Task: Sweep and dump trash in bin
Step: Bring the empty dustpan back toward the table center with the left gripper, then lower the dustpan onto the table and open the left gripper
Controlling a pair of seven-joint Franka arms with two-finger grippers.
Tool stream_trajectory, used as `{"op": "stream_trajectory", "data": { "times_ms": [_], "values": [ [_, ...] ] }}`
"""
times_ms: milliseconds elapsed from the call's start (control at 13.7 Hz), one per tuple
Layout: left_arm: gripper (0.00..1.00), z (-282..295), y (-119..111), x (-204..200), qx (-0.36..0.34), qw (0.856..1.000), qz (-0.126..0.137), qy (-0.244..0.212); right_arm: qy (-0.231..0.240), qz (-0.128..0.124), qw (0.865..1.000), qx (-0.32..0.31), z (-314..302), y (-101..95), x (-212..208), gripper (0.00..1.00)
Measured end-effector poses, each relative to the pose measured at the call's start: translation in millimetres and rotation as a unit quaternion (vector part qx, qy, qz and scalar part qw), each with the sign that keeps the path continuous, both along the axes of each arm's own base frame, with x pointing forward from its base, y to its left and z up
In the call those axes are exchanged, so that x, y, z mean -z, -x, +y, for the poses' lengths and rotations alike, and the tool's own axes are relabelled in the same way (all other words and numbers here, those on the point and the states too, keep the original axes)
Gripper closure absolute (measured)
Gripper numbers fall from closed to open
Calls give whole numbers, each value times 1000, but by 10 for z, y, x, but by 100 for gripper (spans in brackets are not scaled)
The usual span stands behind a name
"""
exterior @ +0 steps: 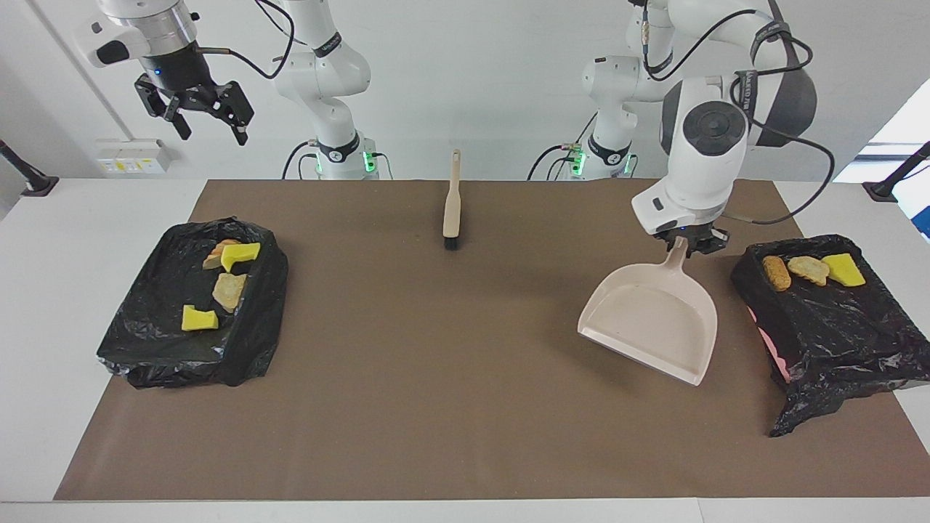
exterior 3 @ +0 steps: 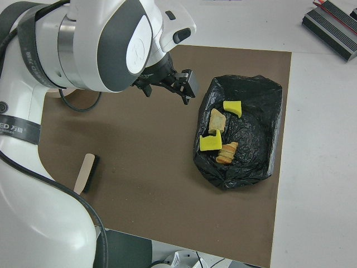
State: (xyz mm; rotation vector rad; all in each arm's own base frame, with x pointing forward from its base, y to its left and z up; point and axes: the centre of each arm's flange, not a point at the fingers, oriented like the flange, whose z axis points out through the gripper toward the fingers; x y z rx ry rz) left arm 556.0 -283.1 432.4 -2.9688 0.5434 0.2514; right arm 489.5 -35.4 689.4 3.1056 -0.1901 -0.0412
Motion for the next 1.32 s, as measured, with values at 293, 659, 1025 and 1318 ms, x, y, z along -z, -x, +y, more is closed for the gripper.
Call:
{"op": "stream_trajectory", "data": {
  "times_ms": [293, 659, 1025, 1318],
  "values": [
    [68, -674, 31, 133, -60, 997, -22, 45, 0, 0, 1000, 4, -38, 3, 2, 0],
    [68, -1219, -106, 419, -128, 989, -38, 66, 0, 1, 1000, 3, -37, 3, 3, 0],
    [68, -1639, -150, 696, -161, 982, -37, 88, -1, 1, 1000, 5, -51, 5, 6, 0],
    [62, -1630, -164, 697, -159, 983, -44, 84, -1, 1, 1000, 5, -50, 5, 5, 0]
  ]
}}
